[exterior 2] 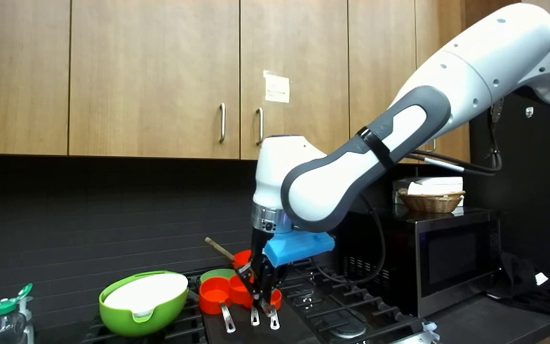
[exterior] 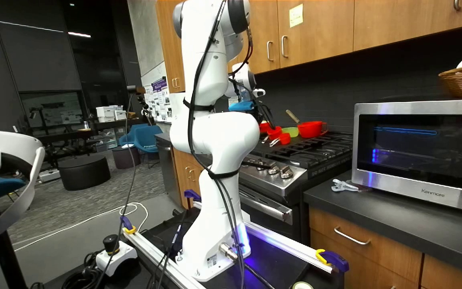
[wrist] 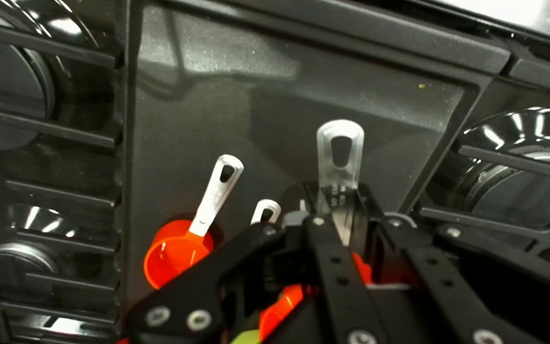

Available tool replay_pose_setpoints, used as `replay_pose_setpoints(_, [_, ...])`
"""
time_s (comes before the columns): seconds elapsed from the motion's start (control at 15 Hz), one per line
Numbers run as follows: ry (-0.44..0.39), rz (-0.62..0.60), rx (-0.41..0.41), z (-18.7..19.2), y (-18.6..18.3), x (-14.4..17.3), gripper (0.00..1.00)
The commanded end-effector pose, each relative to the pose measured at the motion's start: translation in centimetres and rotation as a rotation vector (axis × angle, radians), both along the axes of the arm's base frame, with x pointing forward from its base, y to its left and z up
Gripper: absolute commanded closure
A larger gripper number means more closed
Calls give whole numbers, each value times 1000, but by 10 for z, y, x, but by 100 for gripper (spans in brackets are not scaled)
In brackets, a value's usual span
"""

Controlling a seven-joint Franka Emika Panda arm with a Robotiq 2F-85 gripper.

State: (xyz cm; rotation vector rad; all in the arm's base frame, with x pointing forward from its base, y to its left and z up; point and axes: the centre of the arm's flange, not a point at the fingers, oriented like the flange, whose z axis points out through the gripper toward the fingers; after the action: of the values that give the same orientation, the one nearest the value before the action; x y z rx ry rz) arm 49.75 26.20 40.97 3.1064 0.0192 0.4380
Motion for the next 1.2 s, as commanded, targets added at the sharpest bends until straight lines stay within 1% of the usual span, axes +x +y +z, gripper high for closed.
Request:
replay_pose_setpoints(0.0, [40, 16, -31, -11, -2, -15, 96])
replay_pose_setpoints(0.27, [88, 44, -53, -24, 3, -17, 96])
replay_pose_setpoints(0.4, [98, 51, -61, -27, 4, -17, 96])
replay_pose_setpoints(0.67, [106, 62, -71, -34, 5, -12, 96])
replay_pose_setpoints(0.87, [107, 67, -93, -43, 8, -1, 96])
replay_pose_setpoints(1.0, [98, 81, -105, -44, 11, 1, 96])
replay_pose_setpoints(1.07, [93, 85, -107, -44, 12, 2, 80])
replay_pose_setpoints(1.13, [88, 90, -110, -43, 12, 2, 56])
